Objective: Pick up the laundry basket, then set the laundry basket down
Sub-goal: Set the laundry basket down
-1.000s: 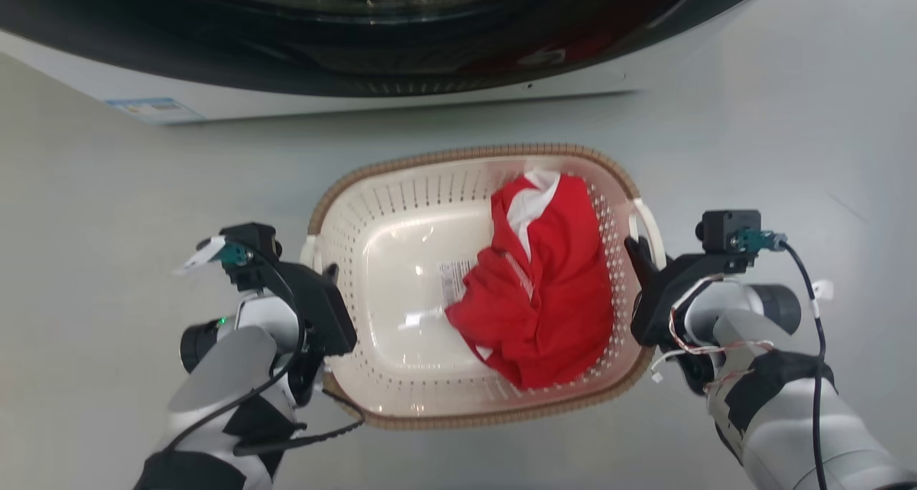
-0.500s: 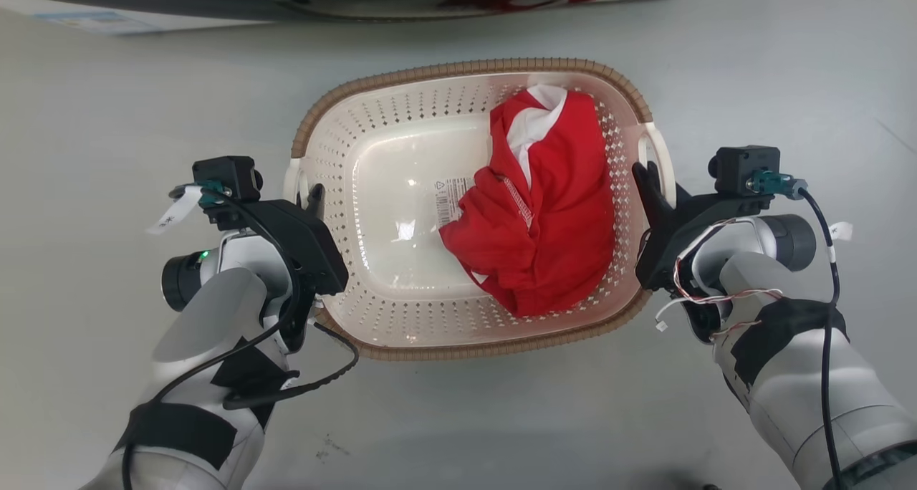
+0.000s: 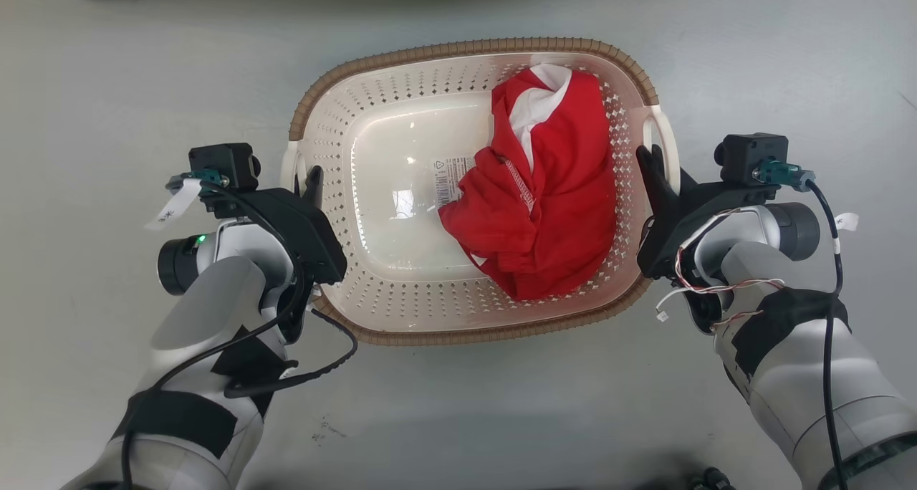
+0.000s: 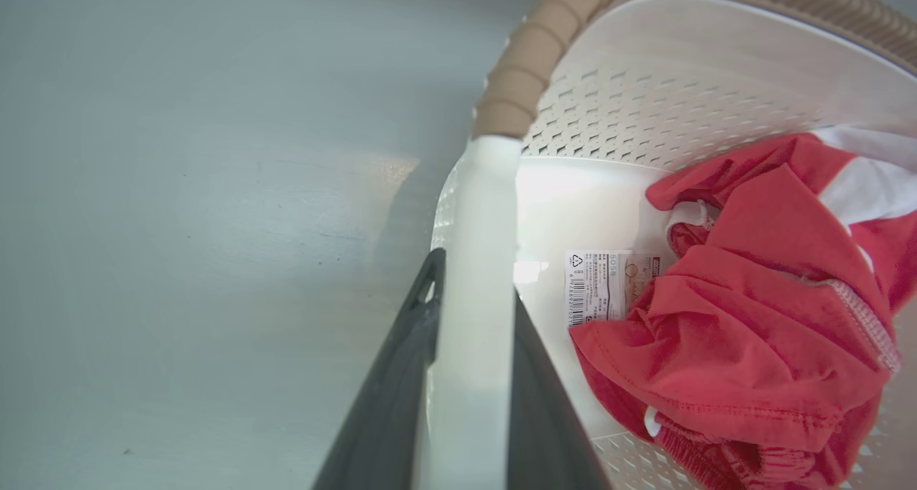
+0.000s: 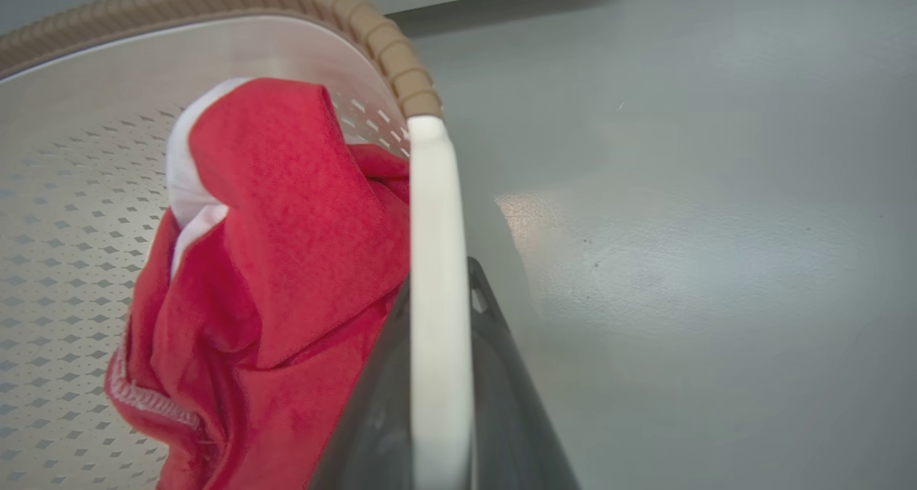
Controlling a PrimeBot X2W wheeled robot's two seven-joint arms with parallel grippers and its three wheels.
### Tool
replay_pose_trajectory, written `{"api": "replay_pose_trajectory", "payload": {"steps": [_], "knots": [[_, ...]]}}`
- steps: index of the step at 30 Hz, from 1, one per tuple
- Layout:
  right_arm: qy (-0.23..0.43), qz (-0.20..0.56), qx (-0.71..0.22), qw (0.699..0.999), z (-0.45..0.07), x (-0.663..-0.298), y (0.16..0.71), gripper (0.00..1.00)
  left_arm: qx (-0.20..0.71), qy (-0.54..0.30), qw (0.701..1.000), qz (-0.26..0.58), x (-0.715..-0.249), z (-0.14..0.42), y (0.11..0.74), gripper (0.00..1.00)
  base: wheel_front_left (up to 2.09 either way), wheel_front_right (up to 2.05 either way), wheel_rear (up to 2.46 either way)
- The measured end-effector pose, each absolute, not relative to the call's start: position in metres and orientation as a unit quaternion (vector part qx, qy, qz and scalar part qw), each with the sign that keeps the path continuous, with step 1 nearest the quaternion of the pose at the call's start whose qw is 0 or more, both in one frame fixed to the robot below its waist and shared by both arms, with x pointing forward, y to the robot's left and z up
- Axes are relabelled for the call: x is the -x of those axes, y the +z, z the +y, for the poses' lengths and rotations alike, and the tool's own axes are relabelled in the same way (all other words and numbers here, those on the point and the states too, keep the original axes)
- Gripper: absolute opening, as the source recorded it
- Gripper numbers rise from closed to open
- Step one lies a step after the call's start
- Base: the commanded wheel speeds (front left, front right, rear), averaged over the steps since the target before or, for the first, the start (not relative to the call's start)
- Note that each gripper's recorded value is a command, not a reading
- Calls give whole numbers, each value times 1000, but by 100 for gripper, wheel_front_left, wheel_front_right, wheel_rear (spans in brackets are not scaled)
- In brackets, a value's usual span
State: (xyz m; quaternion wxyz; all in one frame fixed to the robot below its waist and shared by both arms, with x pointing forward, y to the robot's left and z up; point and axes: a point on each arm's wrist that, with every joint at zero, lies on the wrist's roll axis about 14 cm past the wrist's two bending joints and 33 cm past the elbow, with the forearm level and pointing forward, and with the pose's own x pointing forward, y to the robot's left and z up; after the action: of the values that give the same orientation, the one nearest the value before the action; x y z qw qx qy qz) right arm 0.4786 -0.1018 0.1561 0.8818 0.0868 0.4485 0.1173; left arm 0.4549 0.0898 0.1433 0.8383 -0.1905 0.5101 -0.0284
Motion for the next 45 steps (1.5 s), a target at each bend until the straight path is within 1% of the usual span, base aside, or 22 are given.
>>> {"api": "replay_pose_trajectory", "payload": {"steps": [24,25,26,27,28,29,31,41,45], "knots": [[115,450,-88,881,-101,-478,150,0,191,-33,835,515,-453,90,138,0,0,0,0],[115,450,-88,881,-100,-477,150,18,191,-32,835,515,-453,90,137,0,0,0,0],[116,450,-88,881,-100,-478,150,52,191,-33,835,515,-453,90,137,0,0,0,0],[116,449,-88,881,-100,-478,150,100,191,-32,834,516,-452,91,137,20,0,0,0],[116,448,-87,882,-100,-478,150,100,191,-32,833,518,-451,91,137,49,0,0,0],[117,449,-85,882,-101,-478,150,100,191,-34,831,521,-450,91,137,100,0,0,0],[111,446,-77,885,-110,-480,151,100,182,-29,830,526,-447,101,137,100,0,0,0],[113,424,-78,895,-108,-489,172,100,182,-41,841,508,-454,99,156,100,0,0,0],[121,420,-72,897,-106,-484,182,100,179,-43,849,496,-453,99,167,100,0,0,0]]}}
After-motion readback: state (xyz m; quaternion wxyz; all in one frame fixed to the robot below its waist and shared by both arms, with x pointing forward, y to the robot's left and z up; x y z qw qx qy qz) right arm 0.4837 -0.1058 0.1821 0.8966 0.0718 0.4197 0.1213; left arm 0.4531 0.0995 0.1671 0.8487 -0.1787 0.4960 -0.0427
